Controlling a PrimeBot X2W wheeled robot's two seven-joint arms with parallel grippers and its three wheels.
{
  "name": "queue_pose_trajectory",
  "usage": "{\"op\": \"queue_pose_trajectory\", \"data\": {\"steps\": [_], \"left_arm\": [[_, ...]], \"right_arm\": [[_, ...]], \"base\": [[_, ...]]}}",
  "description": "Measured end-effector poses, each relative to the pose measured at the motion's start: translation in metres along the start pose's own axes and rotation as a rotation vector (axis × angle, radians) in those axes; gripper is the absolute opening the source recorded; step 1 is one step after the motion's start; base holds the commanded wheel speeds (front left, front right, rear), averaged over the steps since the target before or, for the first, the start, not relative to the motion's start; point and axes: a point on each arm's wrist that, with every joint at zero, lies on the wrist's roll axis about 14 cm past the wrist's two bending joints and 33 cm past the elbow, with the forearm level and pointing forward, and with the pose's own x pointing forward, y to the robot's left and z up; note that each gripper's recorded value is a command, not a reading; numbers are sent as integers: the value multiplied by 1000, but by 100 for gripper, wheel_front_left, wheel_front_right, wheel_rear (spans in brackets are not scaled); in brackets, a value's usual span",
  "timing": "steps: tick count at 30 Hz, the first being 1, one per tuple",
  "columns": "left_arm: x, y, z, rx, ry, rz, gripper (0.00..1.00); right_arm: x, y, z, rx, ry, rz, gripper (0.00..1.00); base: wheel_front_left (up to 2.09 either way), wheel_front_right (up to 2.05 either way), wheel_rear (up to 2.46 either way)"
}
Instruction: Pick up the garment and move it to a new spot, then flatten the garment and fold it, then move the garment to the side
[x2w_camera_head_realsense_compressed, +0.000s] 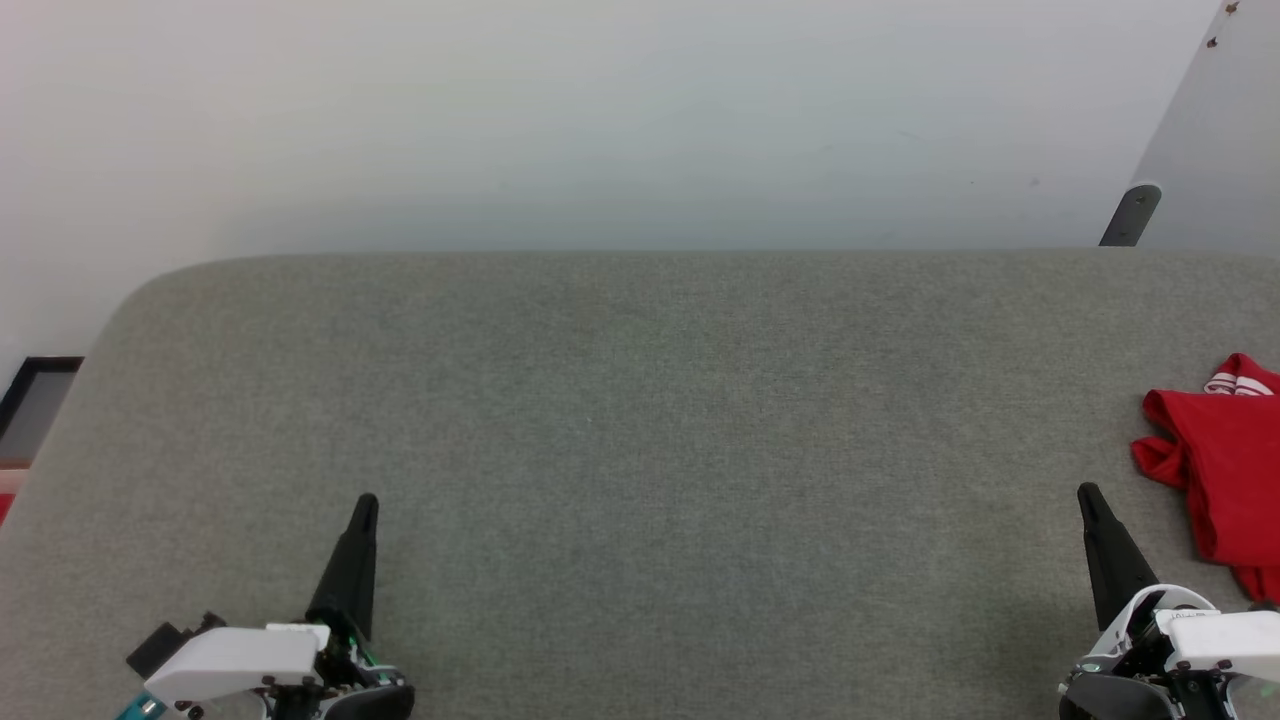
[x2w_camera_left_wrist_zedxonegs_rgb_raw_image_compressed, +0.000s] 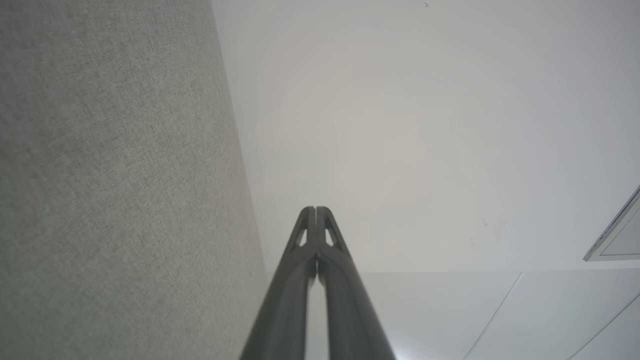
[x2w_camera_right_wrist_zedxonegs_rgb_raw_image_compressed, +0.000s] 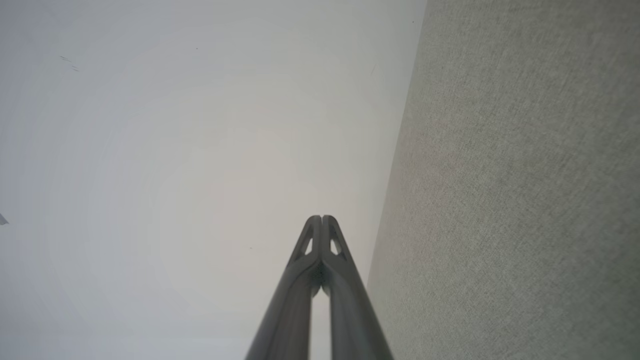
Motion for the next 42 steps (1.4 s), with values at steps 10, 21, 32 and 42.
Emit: {"op": "queue_pose_trajectory", "data": {"steps": [10, 21, 32, 42], "left_arm": [[0, 0, 0, 0, 0, 0, 0], [0, 0, 0, 0, 0, 0, 0], [0, 0, 0, 0, 0, 0, 0], [0, 0, 0, 0, 0, 0, 0]], "right_arm": [[0, 0, 0, 0, 0, 0, 0], [0, 0, 0, 0, 0, 0, 0], [0, 0, 0, 0, 0, 0, 0], [0, 0, 0, 0, 0, 0, 0]], "base": [[0, 0, 0], [0, 0, 0], [0, 0, 0], [0, 0, 0]]}}
